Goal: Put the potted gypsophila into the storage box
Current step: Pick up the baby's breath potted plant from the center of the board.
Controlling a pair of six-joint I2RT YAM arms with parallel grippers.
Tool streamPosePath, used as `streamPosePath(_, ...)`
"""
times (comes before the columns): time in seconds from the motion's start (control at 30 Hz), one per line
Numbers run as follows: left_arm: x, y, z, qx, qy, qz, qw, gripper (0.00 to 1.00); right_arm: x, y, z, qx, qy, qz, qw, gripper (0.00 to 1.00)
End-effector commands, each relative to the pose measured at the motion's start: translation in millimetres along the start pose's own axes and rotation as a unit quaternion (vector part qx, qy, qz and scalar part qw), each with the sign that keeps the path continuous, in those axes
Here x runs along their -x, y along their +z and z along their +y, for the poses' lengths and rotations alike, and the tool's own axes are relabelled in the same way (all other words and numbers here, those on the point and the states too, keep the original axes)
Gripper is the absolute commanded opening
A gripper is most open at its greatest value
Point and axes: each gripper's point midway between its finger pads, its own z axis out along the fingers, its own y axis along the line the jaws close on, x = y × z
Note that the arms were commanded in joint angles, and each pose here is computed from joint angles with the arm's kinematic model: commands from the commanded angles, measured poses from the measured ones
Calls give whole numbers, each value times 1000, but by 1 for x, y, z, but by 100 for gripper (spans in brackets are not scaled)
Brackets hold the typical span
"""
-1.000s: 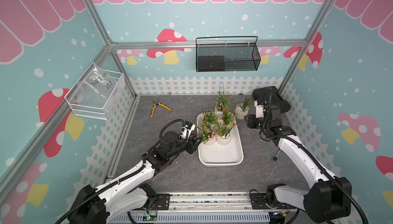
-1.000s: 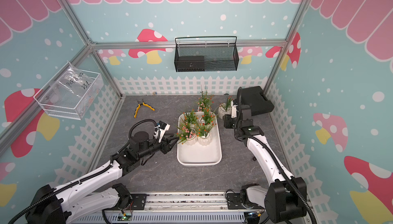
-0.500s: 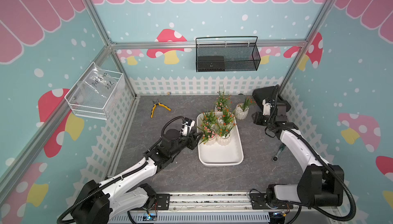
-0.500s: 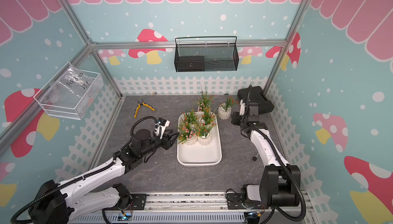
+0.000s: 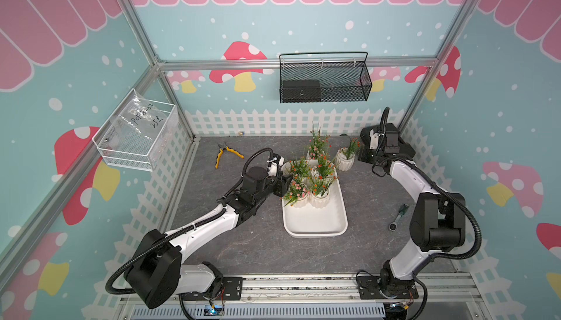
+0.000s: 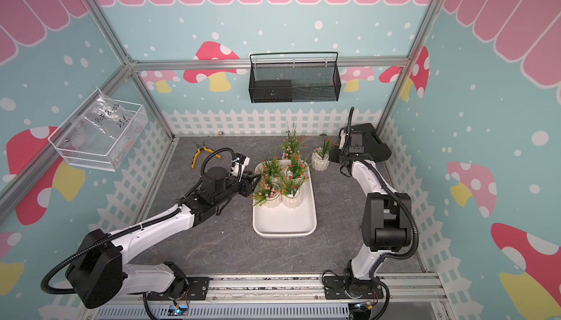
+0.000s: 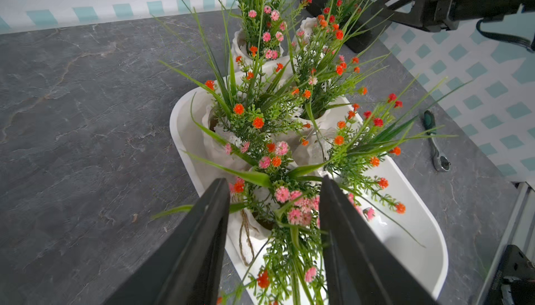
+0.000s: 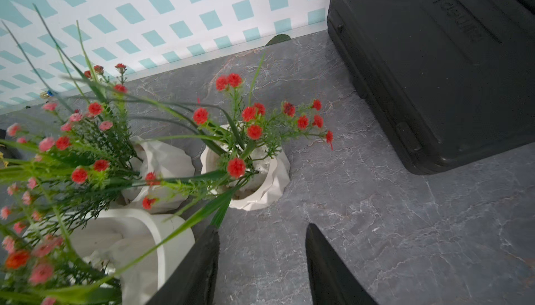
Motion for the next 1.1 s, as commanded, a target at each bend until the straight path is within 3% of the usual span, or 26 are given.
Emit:
streamPosePath(0.0,20,7,-3,-16,16,-20,1000,51,1,16,0,9,5,16,1000,50)
streamPosePath(0.2,25,21,4,-22,13,-20,999,51,7,37,0,15,12,27,999,43)
streamPosePath(0.57,28,35,9,-38,2,-19,999,51,-10,79,-8,15,24,64,998,41)
streamPosePath(0.8,27,42,8,-45,-1,-15,999,51,-14,93,-10,14,26,71,997,33)
streamPosePath(1.07,30,48,7,-57,-11,-18,998,51,-22,101,-14,10,25,82,996,33)
